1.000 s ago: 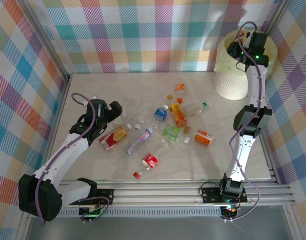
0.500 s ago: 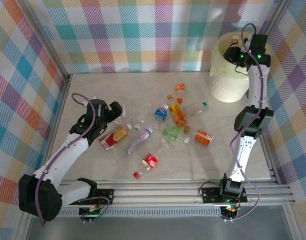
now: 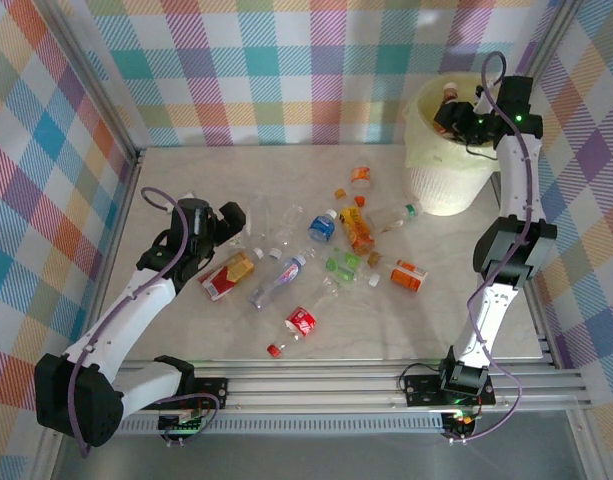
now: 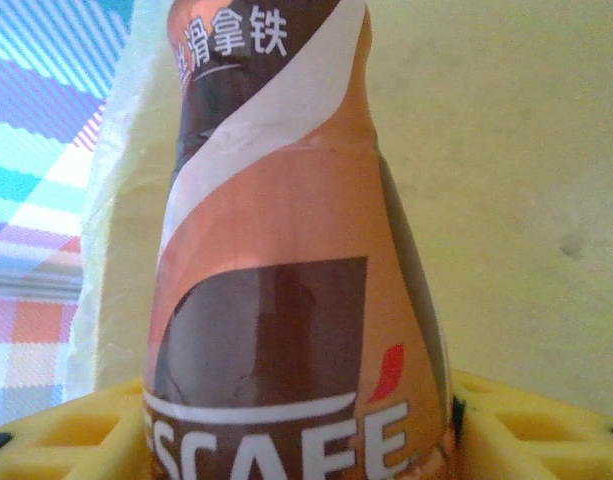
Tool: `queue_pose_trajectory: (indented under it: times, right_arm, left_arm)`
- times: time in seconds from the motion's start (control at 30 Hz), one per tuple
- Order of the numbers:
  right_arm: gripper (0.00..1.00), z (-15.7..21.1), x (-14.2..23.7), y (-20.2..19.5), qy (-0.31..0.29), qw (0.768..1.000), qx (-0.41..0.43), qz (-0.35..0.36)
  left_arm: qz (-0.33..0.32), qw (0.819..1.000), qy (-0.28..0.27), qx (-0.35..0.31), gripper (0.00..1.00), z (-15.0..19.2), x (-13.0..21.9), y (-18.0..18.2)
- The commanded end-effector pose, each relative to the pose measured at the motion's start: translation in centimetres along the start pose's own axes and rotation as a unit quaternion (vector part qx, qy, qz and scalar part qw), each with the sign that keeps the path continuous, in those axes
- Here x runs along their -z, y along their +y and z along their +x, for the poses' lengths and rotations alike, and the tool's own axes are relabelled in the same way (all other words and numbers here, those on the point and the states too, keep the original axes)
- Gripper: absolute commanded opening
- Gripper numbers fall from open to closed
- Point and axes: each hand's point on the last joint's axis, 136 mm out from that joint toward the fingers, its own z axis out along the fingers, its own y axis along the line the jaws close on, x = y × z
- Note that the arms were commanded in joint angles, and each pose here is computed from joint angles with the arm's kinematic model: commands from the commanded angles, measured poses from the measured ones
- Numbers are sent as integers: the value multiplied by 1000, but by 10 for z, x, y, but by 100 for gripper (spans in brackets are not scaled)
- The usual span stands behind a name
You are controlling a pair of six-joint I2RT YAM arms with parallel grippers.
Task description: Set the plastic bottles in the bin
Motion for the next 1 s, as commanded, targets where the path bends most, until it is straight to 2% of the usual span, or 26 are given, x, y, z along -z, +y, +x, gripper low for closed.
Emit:
queue_pose_trajectory:
  times: [0.0, 0.3, 0.6, 0.8, 0.97]
  right_arm:
    - [66, 1, 4, 32, 1, 997, 47, -66]
    - [79, -12, 3, 24, -27, 997, 62, -35]
    - [89, -30, 28, 37, -72, 992, 99, -7]
    - [92, -31, 56, 55, -96, 987, 125, -3]
    - [100, -25, 89, 78, -133, 978, 159, -13]
  left_arm:
    - [5, 1000, 2, -1, 100, -3, 6, -6]
    - [-42, 999, 11, 10, 100, 6, 7, 15]
    - [-110, 993, 7, 49, 100, 14, 18, 48]
    - [-145, 982, 11, 120, 100, 27, 27, 68]
    - [-192, 959, 19, 208, 100, 44, 42, 90]
